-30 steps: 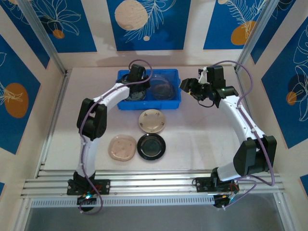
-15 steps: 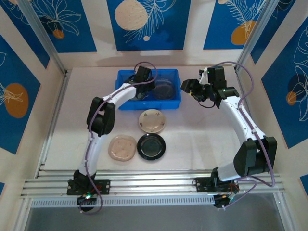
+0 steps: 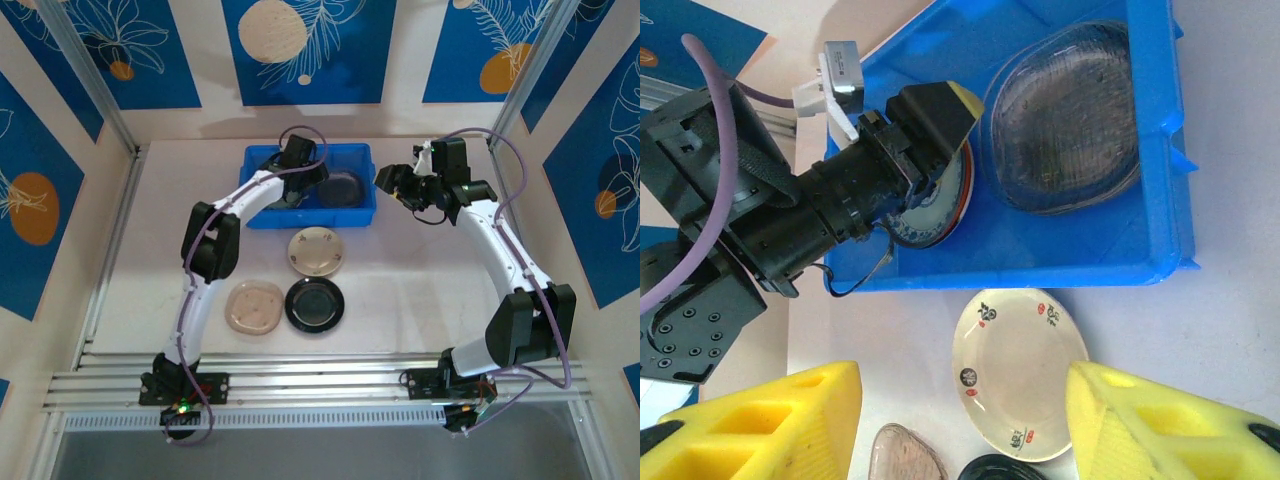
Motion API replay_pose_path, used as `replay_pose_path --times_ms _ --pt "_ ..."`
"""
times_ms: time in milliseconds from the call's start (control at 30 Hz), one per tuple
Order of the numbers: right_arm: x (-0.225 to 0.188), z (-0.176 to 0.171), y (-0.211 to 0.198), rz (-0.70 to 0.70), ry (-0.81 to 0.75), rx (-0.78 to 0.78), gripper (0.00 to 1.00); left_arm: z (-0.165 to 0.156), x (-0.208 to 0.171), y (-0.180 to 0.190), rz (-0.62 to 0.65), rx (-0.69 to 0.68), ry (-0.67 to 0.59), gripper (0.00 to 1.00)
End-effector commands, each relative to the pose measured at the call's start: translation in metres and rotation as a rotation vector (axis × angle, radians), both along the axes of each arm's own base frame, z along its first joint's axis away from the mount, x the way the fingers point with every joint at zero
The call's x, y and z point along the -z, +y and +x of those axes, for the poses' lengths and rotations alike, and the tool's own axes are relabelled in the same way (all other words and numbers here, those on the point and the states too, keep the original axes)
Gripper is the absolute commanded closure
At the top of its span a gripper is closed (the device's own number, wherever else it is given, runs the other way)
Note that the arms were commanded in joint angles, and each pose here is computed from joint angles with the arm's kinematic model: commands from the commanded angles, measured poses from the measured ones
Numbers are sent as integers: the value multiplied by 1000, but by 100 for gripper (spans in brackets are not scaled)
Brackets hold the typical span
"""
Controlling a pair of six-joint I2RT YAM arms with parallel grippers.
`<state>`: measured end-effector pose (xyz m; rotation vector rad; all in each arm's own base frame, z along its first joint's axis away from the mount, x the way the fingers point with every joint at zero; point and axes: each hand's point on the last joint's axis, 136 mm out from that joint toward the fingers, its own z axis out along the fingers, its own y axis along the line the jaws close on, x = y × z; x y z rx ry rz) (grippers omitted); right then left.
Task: Place the plates into the plastic bin on the countertop
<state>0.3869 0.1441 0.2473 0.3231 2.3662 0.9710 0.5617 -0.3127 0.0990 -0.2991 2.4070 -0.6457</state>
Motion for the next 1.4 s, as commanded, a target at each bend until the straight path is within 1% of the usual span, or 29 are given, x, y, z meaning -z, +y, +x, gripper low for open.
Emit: replay_pose_path --times_ms 0,233,433,533,667,733,867,1033,1167,1300,1367 --pt "-6 -10 2 9 -13 -27 43 0 -11 -6 21 16 -24 46" --pt "-5 -14 3 4 -15 -29 43 -1 -37 -4 64 26 -88 28" --pt "-5 -16 5 -2 -19 -31 43 -4 -64 1 106 34 -143 16" --pt "-6 -17 7 -5 -25 -39 42 -6 -74 5 126 36 -161 9" --pt "-10 -19 11 -13 -41 -49 39 -9 -90 10 164 43 -191 0" --pt "-11 -20 13 -16 -48 -57 37 -11 -98 11 170 47 -205 0" --pt "-10 -20 18 -19 -47 -73 37 -17 -118 14 175 62 -230 0" --pt "-7 -27 29 -34 -45 -115 41 -41 -143 18 160 119 -247 2" --pt "2 -37 35 -78 -22 -157 44 -79 -160 32 153 168 -247 4" --pt "21 -53 40 -113 32 -203 47 -128 -169 63 196 185 -235 5" --pt "34 -63 44 -127 69 -228 48 -151 -166 80 222 190 -204 5"
